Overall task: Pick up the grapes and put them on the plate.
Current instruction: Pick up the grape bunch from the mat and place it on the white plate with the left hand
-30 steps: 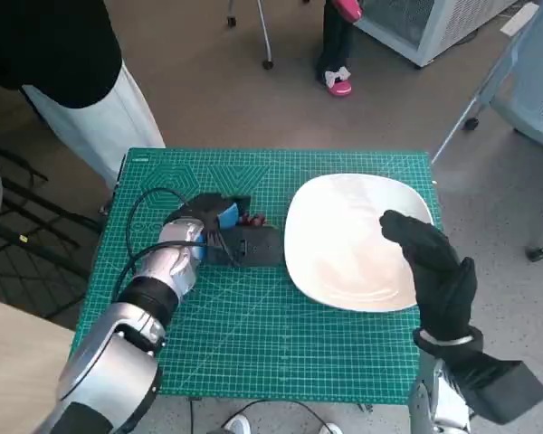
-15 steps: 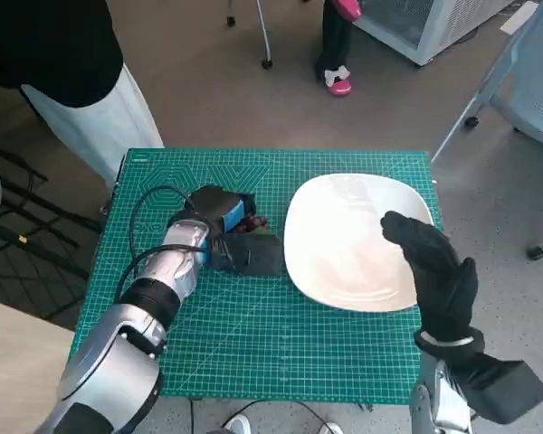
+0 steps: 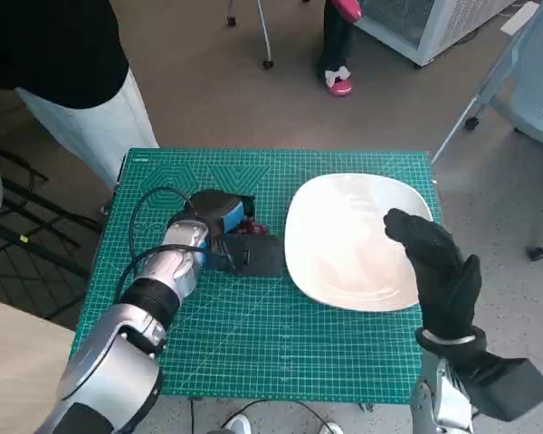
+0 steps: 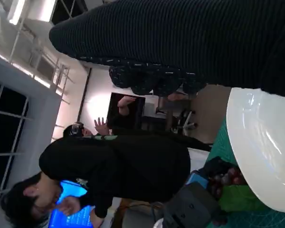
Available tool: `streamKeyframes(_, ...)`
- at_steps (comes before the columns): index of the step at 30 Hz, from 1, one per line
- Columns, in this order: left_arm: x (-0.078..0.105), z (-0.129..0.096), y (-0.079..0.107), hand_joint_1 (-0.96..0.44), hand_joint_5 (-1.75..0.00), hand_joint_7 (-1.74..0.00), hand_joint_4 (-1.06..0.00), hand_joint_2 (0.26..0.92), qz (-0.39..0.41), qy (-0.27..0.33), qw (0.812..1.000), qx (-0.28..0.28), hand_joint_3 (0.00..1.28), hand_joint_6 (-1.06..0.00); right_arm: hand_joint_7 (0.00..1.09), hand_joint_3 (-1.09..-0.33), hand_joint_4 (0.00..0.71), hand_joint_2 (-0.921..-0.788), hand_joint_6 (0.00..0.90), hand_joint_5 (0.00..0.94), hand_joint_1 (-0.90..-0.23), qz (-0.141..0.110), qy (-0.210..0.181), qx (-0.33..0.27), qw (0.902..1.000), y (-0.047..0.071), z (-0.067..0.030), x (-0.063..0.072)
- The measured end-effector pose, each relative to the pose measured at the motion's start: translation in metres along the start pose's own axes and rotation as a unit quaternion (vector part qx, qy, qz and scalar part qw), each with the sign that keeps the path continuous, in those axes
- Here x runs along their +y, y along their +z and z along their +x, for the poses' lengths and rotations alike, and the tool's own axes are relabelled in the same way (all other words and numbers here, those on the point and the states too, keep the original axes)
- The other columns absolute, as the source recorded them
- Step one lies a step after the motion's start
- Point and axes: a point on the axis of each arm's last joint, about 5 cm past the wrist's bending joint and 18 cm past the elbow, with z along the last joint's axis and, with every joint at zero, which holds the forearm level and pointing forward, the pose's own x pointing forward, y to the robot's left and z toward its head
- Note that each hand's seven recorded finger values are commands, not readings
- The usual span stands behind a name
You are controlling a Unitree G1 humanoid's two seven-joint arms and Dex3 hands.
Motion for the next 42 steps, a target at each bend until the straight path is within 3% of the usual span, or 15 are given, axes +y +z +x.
streamKeyframes(28, 0.004, 0.0, 0.002, 0.0, -1.43, -1.21, -0.49, 0.921, -0.012, -0.003, 1.0, 0.002, 0.21, -0.52, 0.52, -0.893, 0.469, -0.921, 0.092, 0.006, -0.61, -0.009, 0.001, -0.001, 1.0, 0.002, 0.0005, -0.003)
streamKeyframes(36, 0.013, -0.001, 0.003, 0.0, -1.42, -1.15, -0.54, 0.921, -0.022, 0.009, 1.0, -0.017, 0.18, -0.54, 0.52, -0.896, 0.469, -0.921, 0.092, 0.005, -0.612, -0.009, 0.003, 0.003, 0.9999, 0.003, 0.0017, -0.003)
streamKeyframes(42, 0.03, -0.007, 0.005, 0.0, -1.45, -1.12, -0.55, 0.921, -0.029, 0.041, 0.998, -0.046, 0.19, -0.53, 0.52, -0.9, 0.469, -0.921, 0.093, 0.005, -0.612, -0.01, 0.005, 0.007, 0.9999, 0.003, 0.0018, -0.002)
